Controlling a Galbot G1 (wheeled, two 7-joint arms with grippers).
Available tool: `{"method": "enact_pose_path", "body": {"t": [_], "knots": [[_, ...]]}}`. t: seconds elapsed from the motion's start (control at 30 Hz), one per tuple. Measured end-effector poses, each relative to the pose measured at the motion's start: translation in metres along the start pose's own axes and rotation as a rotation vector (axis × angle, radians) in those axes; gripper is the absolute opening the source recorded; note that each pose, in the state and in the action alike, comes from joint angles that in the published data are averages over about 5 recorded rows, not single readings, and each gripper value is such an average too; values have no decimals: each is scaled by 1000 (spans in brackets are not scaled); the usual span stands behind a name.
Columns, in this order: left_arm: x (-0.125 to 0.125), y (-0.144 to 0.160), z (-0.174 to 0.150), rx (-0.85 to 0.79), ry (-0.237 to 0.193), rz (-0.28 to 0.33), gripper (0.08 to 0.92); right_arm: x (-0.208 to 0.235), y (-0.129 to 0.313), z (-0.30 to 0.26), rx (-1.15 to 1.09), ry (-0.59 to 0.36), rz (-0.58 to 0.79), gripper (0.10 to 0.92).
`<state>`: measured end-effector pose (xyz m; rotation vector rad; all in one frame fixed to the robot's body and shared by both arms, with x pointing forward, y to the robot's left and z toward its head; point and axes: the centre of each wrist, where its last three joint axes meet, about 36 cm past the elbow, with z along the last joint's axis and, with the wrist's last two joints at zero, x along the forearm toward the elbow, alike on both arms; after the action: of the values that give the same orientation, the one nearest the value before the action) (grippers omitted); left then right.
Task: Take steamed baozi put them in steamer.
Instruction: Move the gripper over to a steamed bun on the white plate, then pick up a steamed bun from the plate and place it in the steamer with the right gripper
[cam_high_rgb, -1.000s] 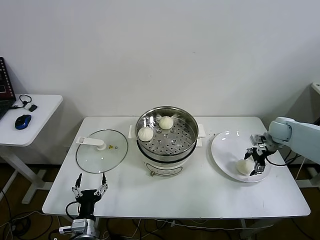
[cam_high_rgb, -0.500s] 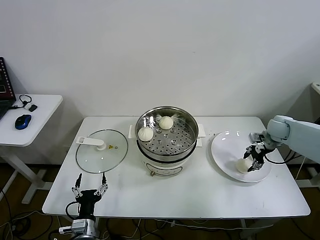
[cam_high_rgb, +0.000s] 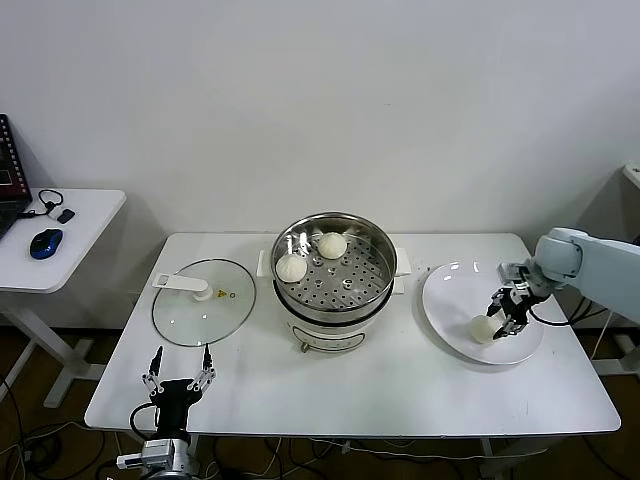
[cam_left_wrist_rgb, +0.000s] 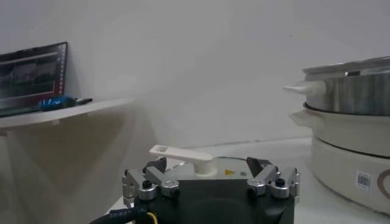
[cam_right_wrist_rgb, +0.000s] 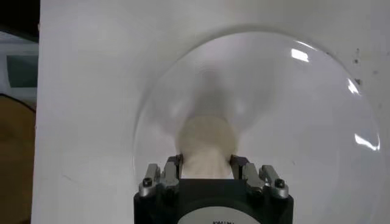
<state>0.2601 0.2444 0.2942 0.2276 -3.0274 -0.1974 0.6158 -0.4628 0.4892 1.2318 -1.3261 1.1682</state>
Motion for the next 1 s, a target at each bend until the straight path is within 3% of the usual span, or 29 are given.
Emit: {"method": "enact_pose_path", "body": {"t": [0.23, 0.63, 1.0], "knots": [[-1, 0, -1, -1, -4, 3, 823, 46, -8, -25, 76, -27, 20, 551], [-1, 2, -5, -7, -16, 8, 823, 167, -31, -113, 306, -83, 139, 551], [1, 5, -7, -9, -19, 3, 823, 211, -40, -208, 618, -73, 226, 541]]}}
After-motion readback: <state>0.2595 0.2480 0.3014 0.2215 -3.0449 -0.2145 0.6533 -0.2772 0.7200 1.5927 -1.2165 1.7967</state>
